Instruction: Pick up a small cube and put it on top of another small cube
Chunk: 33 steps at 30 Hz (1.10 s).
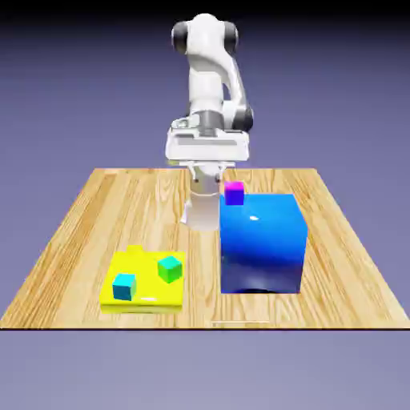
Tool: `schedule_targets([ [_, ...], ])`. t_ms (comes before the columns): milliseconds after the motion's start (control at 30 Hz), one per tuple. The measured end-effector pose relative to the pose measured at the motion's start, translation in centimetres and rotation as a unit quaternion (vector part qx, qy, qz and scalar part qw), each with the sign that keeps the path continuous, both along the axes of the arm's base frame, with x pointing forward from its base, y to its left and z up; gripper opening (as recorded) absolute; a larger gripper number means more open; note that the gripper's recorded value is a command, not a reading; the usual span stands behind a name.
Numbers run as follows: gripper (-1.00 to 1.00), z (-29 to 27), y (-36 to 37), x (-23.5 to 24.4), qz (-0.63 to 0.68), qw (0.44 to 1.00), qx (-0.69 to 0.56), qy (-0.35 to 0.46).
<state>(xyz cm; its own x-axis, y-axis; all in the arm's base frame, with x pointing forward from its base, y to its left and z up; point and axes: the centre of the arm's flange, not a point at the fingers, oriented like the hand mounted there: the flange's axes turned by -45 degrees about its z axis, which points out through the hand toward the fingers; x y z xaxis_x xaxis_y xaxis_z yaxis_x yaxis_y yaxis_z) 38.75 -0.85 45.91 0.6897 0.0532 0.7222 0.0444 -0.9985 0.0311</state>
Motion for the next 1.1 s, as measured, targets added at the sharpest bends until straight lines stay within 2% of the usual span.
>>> schedule_targets([
  [500, 0.00, -3.4, -15.0, -4.6, -0.009, 0.999, -0.004, -0.049],
  [800, 0.00, -9.4, -21.4, -8.9, -0.022, 0.999, -0.010, -0.046],
  [1100, 0.00, -17.3, -24.5, -14.1, -0.027, 0.999, -0.011, -0.012],
])
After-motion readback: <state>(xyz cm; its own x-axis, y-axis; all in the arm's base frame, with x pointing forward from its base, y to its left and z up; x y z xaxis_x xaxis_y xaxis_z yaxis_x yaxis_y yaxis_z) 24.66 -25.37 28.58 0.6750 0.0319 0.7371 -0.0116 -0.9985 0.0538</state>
